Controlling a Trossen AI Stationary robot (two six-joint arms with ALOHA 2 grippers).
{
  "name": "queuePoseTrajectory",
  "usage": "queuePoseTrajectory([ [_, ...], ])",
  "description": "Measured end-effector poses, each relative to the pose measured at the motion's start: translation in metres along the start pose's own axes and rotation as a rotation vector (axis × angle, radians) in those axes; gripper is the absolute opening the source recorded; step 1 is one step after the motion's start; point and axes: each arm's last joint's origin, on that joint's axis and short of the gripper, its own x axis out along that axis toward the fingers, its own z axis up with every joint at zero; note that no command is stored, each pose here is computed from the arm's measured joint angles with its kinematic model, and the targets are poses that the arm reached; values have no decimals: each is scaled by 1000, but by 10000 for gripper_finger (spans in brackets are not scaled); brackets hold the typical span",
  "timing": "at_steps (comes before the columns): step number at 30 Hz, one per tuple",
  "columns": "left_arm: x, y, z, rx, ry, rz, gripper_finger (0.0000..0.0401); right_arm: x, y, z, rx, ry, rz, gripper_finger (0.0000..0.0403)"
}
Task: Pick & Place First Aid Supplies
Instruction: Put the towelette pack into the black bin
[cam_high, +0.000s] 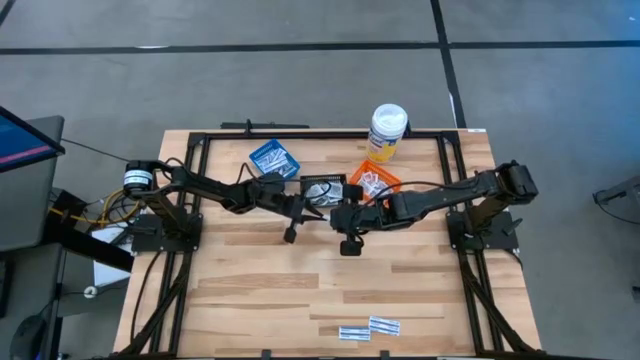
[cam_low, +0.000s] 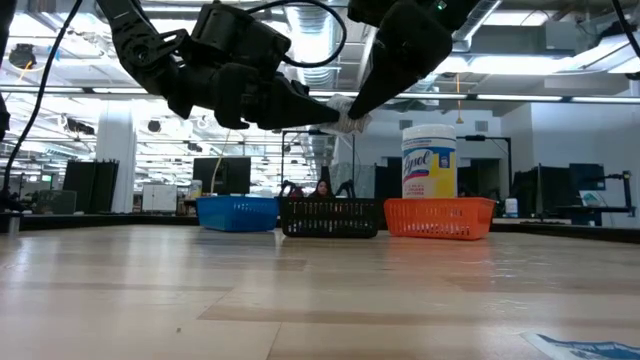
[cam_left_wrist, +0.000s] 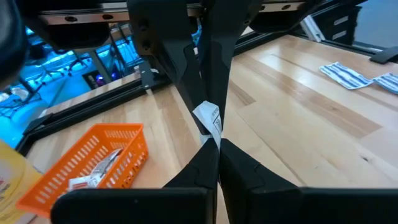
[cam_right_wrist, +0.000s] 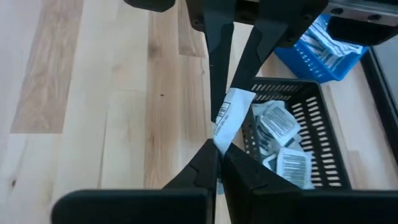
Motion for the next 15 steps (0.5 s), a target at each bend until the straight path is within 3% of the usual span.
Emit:
queuePoseTrajectory([
  [8,0,1,0,-1,19,29,6,-1,-1,-2,42,34,1,14],
  [11,-1,-1,-3,-8,35,16,8,0,0,-11,39,106,-1,33],
  [15,0,-1,-2,-5,28,18,7,-1,0,-8,49,85,-5,70],
])
